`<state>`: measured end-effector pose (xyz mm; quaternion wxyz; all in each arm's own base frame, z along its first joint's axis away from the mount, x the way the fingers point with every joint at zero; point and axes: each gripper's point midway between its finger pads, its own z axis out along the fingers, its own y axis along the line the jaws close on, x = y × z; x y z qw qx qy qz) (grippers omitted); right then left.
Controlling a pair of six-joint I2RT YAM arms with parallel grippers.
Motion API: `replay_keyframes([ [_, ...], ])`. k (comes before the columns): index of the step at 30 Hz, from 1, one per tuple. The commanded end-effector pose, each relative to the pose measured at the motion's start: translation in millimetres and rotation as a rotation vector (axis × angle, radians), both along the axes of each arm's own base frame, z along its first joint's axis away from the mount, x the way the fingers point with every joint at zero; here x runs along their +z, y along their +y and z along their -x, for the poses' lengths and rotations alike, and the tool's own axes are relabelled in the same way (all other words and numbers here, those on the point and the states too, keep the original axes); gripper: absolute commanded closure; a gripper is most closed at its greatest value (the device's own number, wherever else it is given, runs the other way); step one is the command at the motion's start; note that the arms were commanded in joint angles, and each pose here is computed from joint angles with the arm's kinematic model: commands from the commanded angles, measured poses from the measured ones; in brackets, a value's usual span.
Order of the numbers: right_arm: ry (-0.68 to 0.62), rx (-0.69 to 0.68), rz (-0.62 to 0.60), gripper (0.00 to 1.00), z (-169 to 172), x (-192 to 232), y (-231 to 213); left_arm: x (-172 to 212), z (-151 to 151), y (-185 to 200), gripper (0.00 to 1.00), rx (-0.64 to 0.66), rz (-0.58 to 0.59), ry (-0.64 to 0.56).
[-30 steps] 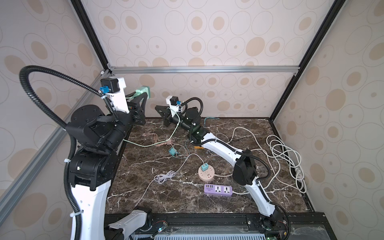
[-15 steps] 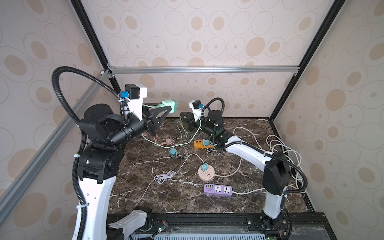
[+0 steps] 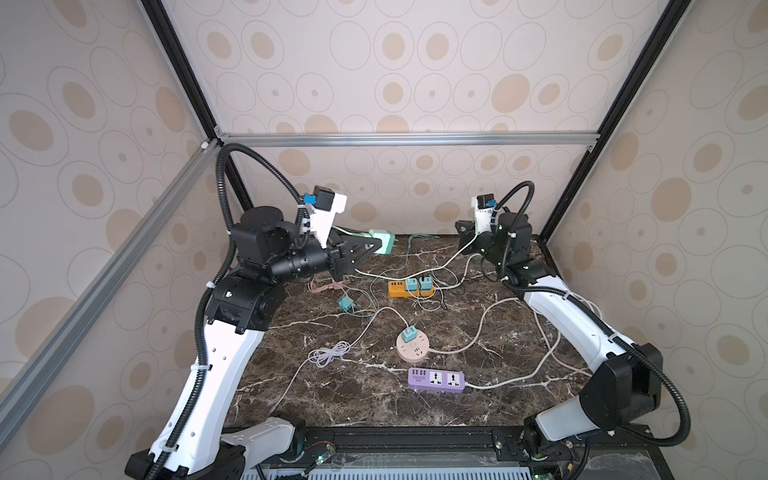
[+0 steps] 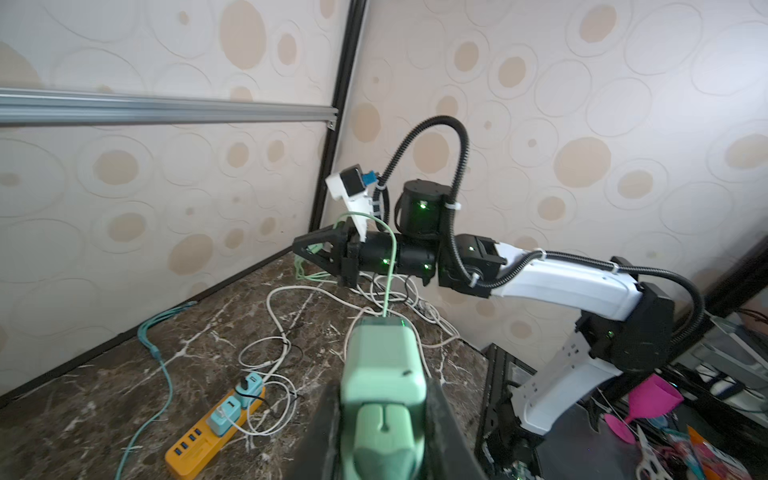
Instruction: Insert the plug
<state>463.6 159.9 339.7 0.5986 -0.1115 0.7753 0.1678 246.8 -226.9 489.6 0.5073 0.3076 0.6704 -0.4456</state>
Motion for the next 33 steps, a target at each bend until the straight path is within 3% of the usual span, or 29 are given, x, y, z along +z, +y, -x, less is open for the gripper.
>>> replay_keyframes([
  [1, 0.104, -0.058, -0.013, 1.0, 7, -18, -35, -3, -2, -24, 1.0, -0.025, -0.023, -0.028],
  [11, 0.198, -0.268, -0.098, 1.0, -5, -31, -130, -56, 3, -111, 1.0, -0.172, -0.233, -0.04],
  [19, 0.247, -0.526, -0.188, 1.0, -7, -50, -233, -141, 23, -149, 1.0, -0.258, -0.505, -0.007],
  [26, 0.335, -0.717, -0.296, 1.0, 2, -97, -320, -254, 46, -130, 1.0, -0.285, -0.845, 0.067],
  [33, 0.413, -0.671, -0.283, 1.0, 4, -125, -314, -315, 13, -97, 1.0, -0.05, -1.096, 0.142],
])
